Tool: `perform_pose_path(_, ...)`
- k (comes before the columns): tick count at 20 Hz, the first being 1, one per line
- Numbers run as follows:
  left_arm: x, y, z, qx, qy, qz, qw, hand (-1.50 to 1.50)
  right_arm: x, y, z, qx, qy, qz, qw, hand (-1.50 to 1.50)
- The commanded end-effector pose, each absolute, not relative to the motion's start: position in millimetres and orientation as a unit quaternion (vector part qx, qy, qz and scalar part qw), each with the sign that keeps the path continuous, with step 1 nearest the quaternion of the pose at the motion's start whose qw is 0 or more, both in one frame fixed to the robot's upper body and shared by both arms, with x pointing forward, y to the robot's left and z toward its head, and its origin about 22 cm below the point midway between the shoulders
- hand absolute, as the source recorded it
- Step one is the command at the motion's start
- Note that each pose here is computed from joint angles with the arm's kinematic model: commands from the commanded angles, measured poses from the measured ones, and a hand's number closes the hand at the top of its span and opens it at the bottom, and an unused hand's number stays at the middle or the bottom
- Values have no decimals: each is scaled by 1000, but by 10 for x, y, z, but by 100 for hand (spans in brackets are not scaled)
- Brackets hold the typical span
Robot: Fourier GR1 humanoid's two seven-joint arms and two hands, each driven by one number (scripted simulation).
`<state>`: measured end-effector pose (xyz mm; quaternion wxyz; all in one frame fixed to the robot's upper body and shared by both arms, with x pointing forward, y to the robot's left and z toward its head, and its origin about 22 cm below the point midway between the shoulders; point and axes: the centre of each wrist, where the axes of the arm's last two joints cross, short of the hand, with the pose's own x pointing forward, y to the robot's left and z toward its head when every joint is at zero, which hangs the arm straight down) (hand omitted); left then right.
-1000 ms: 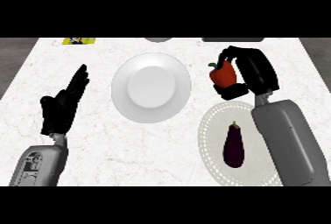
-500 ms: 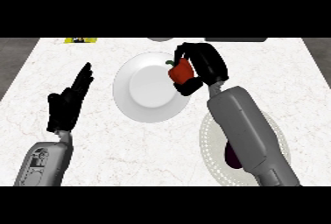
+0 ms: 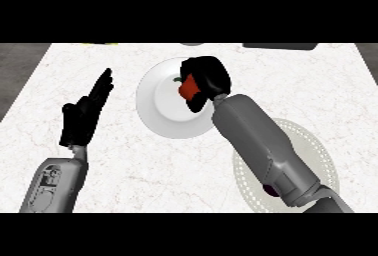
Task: Pick the bell pepper from the placemat and place it in the plate
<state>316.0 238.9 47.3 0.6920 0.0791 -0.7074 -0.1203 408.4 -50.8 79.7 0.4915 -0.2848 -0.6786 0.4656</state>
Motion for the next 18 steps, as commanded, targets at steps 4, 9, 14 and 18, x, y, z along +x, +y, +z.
perform_pose_path(4, 3237, 2198, 455, 59, -711, -140, 686, 0, 4098, -578, 498, -279, -622, 444, 582, -150)
perform_pose_path(9, 3198, 2193, 513, 56, -711, -146, 685, 0, 4154, -618, 493, -246, -631, 424, 601, -150)
perform_pose_path(14, 3242, 2353, 527, 60, -717, -138, 680, 0, 4059, -588, 476, -172, -690, 353, 608, -150)
perform_pose_path(18, 3277, 2160, 637, 66, -716, -128, 683, 0, 4095, -694, 474, -151, -727, 247, 623, -150)
